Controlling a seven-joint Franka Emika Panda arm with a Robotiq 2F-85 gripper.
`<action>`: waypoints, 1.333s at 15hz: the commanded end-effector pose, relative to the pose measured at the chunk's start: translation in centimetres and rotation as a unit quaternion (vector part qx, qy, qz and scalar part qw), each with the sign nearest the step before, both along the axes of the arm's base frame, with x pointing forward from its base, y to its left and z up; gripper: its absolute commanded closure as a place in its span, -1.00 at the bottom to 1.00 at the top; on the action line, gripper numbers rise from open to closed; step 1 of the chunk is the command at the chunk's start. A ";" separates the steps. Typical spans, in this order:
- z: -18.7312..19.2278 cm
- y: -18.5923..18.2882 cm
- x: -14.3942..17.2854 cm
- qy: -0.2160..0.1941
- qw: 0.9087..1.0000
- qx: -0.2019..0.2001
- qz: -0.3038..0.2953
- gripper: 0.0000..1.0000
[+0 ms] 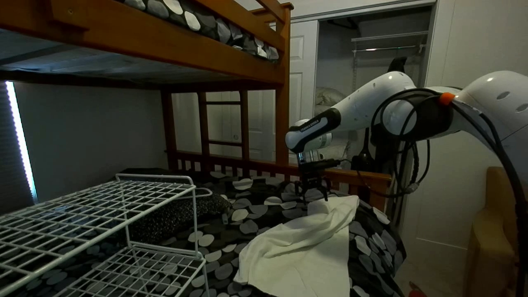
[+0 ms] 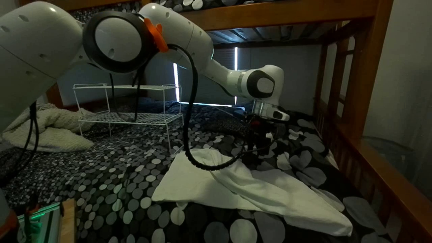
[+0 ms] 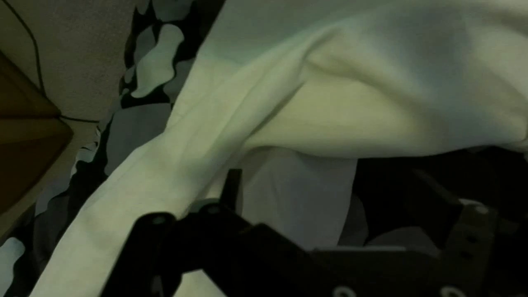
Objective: Straighten the pillow case on the bed
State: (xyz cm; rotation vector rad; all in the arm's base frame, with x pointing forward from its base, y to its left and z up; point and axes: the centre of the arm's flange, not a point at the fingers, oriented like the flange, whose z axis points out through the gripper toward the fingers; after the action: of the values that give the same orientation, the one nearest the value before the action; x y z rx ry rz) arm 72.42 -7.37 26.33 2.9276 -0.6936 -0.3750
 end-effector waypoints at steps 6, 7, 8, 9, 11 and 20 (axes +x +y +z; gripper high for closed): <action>-7.5 1.1 1.0 -0.019 0.996 -0.045 -0.069 -1.00; -7.5 1.1 1.1 -0.020 0.996 -0.045 -0.069 -1.00; -7.4 1.1 1.2 -0.022 0.996 -0.046 -0.070 -1.00; -7.6 0.6 1.2 -0.020 0.996 -0.057 -0.072 -1.00; -8.2 0.0 1.2 -0.033 0.994 -0.067 -0.077 -1.00; -7.2 -1.2 0.9 -0.047 0.988 -0.085 -0.118 0.49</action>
State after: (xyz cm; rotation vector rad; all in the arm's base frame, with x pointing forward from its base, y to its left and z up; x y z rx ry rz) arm 73.80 -8.72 18.77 2.7617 -0.9785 -0.2198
